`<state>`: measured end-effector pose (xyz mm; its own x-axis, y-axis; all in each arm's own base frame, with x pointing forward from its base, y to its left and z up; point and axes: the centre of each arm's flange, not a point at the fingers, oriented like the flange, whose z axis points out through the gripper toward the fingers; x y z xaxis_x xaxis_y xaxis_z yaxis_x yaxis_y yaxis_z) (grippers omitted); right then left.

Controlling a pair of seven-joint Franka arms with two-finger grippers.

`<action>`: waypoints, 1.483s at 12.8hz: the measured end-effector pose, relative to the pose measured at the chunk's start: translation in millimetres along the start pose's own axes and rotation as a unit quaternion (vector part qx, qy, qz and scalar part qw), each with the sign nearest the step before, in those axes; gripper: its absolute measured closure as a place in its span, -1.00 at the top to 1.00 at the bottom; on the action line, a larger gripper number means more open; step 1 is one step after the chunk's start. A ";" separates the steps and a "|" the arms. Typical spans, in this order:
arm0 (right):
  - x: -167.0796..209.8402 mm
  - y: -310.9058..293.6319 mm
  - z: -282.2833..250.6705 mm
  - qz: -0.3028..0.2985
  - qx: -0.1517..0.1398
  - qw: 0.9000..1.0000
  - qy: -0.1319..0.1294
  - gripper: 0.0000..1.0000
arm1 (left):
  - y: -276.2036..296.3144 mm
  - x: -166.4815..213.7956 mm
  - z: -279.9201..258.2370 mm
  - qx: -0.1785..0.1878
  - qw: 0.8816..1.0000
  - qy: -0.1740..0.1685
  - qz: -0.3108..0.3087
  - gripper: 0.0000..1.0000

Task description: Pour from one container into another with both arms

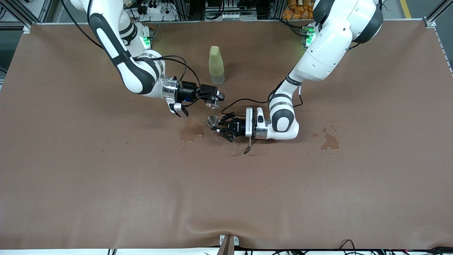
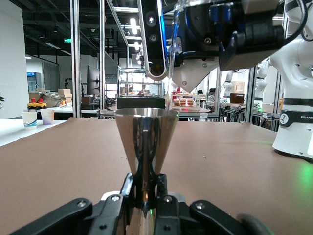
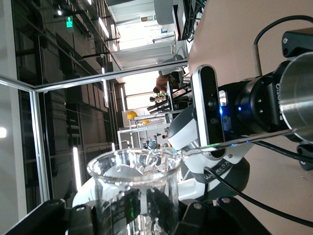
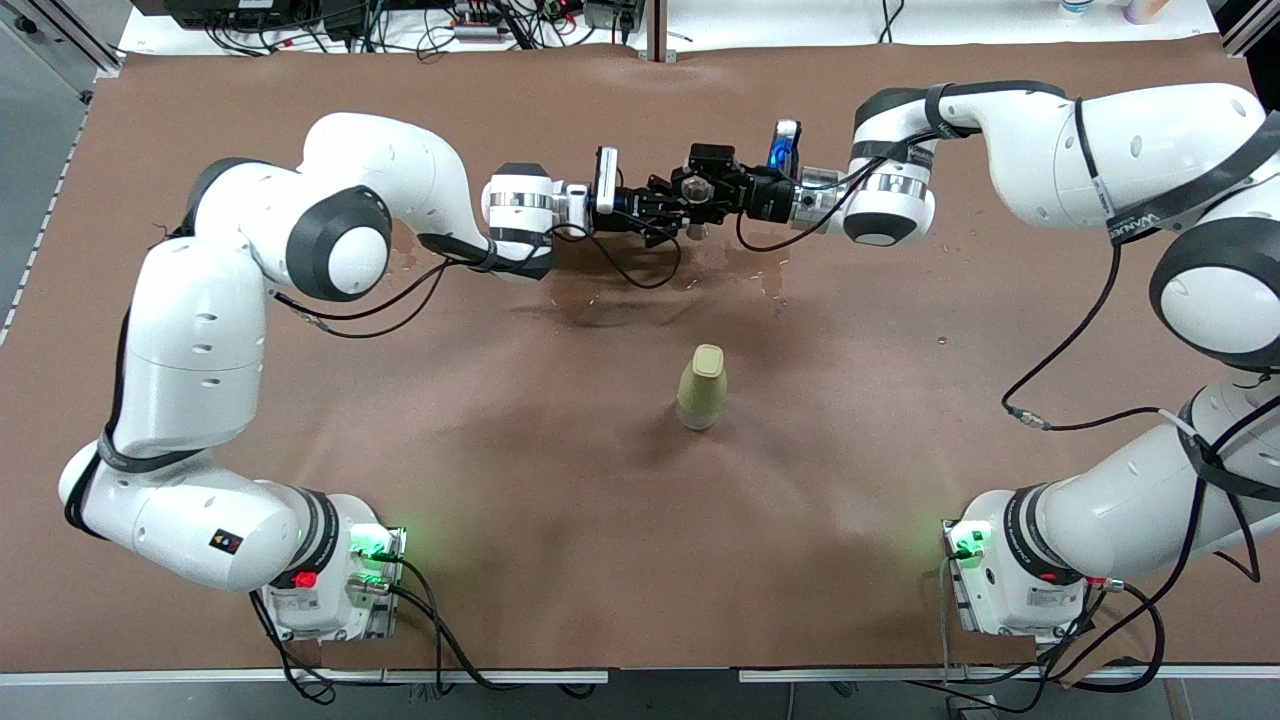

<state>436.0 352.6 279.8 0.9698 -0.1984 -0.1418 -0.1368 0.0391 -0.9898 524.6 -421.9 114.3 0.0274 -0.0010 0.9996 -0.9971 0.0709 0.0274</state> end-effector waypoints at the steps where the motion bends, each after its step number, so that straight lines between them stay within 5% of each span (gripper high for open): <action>1: 0.4 -0.7 0.1 0.008 0.002 1.000 0.002 -0.72 | 0.0 0.0 -0.1 0.000 1.000 0.000 0.000 -0.58; 9: 5.0 -4.9 0.5 0.060 0.018 0.998 0.024 -0.72 | -0.1 -0.4 -0.9 0.001 1.000 0.000 -0.001 -0.58; 11: 6.8 -8.0 0.4 0.011 0.015 1.000 0.021 -0.72 | -0.1 -0.4 -0.9 0.001 1.000 0.000 -0.001 -0.58; 13: 11.5 -18.0 -2.4 -0.113 0.005 0.994 0.008 -0.72 | -2.9 4.9 -2.1 0.002 1.000 0.001 -0.001 -0.58; 16: 30.1 -41.5 -22.8 -0.273 -0.014 0.962 -0.009 -0.72 | -19.7 25.1 -19.0 0.010 1.000 -0.001 -0.012 -0.58; 19: 61.9 -56.5 -65.9 -0.418 -0.045 0.907 -0.038 -0.72 | -42.1 25.7 -65.7 0.013 1.000 -0.026 -0.007 -0.58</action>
<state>490.5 273.6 326.2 0.7531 -0.0532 0.6558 0.6395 -0.1753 -0.7486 571.9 -359.4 138.8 0.0374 -0.0542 0.9978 -0.9982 0.0437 0.0398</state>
